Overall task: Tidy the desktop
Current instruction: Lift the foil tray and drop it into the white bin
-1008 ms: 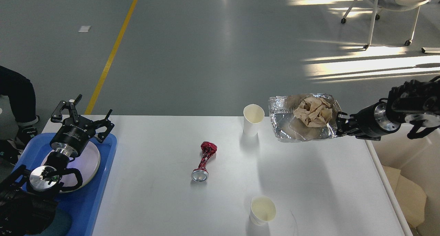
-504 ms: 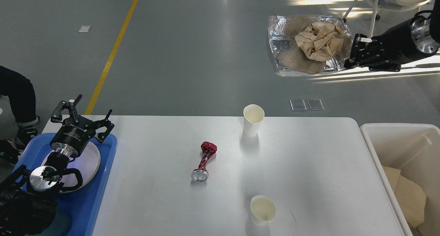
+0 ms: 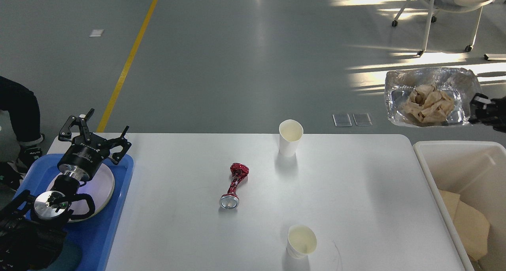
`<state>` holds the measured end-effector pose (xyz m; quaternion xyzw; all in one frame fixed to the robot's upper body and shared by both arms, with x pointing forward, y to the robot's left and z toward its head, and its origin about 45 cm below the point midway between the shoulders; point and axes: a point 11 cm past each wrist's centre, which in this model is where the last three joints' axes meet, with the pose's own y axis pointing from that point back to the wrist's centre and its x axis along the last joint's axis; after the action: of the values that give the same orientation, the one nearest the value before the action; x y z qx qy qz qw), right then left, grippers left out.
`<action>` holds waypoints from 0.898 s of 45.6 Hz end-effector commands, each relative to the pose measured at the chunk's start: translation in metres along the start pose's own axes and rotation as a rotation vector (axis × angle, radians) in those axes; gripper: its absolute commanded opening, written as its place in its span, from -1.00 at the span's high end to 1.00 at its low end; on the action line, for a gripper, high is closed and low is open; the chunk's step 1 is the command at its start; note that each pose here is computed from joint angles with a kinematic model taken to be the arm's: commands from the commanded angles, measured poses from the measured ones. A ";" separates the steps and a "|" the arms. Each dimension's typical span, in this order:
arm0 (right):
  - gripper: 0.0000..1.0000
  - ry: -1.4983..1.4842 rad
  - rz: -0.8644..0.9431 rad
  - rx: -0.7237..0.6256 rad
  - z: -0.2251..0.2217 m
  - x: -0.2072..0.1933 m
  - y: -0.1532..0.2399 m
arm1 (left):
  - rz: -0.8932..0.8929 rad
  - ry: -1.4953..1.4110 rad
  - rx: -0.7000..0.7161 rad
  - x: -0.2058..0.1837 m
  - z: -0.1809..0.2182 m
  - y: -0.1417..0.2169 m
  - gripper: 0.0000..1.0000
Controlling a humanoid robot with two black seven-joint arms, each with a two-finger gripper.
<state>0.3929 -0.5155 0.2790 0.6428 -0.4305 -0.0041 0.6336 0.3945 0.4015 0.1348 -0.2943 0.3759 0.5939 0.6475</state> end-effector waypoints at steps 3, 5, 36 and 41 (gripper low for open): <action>1.00 -0.115 0.098 -0.131 0.082 -0.030 -0.029 | 0.000 0.001 -0.001 0.000 0.000 0.000 -0.93; 1.00 -0.130 0.118 -0.166 0.100 -0.038 -0.035 | 0.000 0.000 0.000 0.000 0.000 0.000 -0.93; -1.00 -0.135 0.233 -0.346 0.196 -0.104 -0.062 | 0.000 0.000 0.000 0.000 0.000 0.000 -0.93; -1.00 -0.142 0.232 -0.340 0.194 -0.104 -0.062 | 0.000 0.001 -0.001 0.000 0.000 0.000 -0.93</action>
<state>0.2534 -0.6276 0.1340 0.4684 -0.5364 -0.0474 0.7004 0.3945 0.4015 0.1348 -0.2946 0.3760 0.5939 0.6474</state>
